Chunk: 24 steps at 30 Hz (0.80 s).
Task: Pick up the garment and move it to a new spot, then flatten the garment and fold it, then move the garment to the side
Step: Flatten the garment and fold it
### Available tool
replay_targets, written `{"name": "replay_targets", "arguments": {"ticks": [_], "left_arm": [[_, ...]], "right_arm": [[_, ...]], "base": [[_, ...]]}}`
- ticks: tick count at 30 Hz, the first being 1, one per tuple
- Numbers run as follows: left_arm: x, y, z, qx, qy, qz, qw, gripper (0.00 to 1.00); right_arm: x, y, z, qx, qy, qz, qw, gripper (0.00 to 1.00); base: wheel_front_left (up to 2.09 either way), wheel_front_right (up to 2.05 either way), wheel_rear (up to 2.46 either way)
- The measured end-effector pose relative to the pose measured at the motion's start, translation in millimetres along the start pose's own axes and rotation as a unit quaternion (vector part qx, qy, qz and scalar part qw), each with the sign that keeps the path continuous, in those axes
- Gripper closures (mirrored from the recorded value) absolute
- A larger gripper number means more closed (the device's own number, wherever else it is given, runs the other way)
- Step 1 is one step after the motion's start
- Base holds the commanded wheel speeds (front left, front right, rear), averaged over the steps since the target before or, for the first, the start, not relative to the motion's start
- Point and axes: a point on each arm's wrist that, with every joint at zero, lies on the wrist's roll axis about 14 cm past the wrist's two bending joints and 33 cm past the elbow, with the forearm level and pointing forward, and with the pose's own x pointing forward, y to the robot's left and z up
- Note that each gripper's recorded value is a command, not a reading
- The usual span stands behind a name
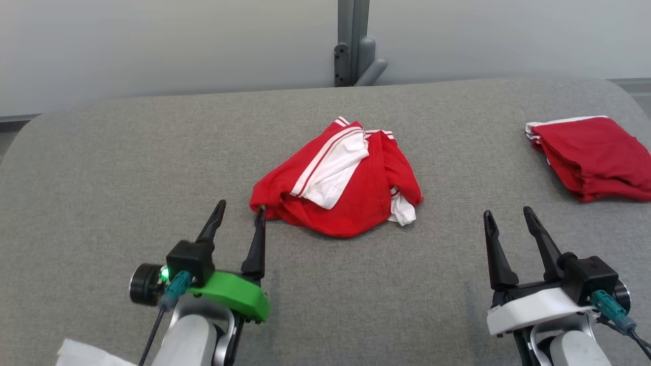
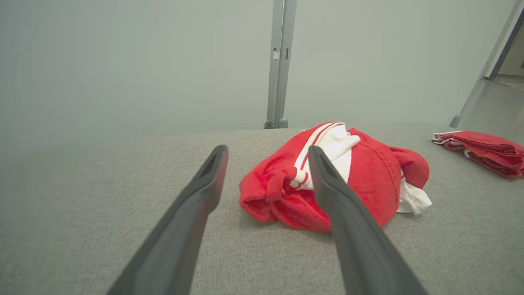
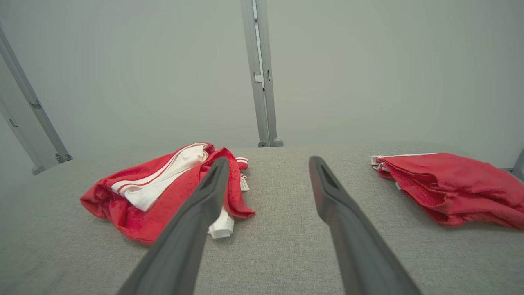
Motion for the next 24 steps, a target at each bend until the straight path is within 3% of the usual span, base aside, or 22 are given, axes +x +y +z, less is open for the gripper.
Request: {"name": "replay_targets", "arguments": {"ticks": [9, 24], "left_arm": [[59.5, -55.6, -19.1, 0.032, 0.051, -0.115, 0.992, 0.0], [122.0, -104.7, -85.5, 0.062, 0.132, -0.201, 0.969, 0.0]], "right_arm": [[7.1, -20.7, 0.3, -0.008, -0.002, -0.027, 1.0, 0.0], [-1.4, -69.2, -14.7, -0.013, 0.024, -0.1, 0.995, 0.0]], "base": [[0.0, 0.0, 0.0], [0.0, 0.0, 0.0]]}}
